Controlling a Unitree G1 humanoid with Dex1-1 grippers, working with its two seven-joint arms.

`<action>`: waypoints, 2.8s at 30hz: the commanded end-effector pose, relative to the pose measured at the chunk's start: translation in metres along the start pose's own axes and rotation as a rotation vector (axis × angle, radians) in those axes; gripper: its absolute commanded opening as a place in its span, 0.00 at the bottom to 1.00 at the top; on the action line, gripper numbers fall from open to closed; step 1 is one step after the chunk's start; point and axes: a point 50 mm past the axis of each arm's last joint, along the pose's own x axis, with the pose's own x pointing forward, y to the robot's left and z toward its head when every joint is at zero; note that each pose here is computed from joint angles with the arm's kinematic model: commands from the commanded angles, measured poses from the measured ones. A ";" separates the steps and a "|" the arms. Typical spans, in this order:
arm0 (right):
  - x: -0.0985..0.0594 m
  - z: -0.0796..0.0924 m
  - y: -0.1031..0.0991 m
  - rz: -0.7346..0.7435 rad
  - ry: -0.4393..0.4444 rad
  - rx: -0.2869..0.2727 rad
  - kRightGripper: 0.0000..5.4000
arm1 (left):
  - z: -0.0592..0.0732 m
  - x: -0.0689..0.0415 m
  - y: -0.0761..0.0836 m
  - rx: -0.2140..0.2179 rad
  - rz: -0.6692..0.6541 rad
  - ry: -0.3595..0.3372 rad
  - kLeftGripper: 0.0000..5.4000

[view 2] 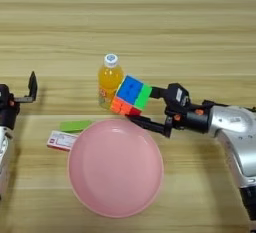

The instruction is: Move the objects on the table

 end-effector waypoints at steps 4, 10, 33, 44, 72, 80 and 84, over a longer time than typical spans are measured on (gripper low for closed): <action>0.005 -0.012 0.012 0.090 0.089 -0.006 0.62 | 0.002 0.001 -0.002 0.000 -0.005 -0.010 1.00; 0.011 -0.023 0.021 0.159 0.142 0.018 0.62 | 0.002 0.001 -0.001 0.001 -0.005 -0.010 1.00; 0.019 -0.050 0.028 0.254 0.262 0.058 0.62 | 0.002 0.001 0.000 0.004 -0.004 -0.011 1.00; 0.020 -0.050 0.027 0.249 0.249 0.063 0.77 | 0.001 0.001 0.000 0.003 -0.004 -0.010 1.00; -0.003 0.051 -0.020 0.048 -0.303 0.079 1.00 | 0.000 0.002 -0.001 0.000 -0.004 -0.006 1.00; -0.009 0.071 -0.044 -0.165 -0.383 0.028 1.00 | 0.000 0.003 -0.002 0.000 -0.005 -0.004 1.00; -0.004 0.083 -0.052 -0.282 -0.425 -0.001 1.00 | 0.000 0.003 -0.002 -0.001 -0.005 -0.004 1.00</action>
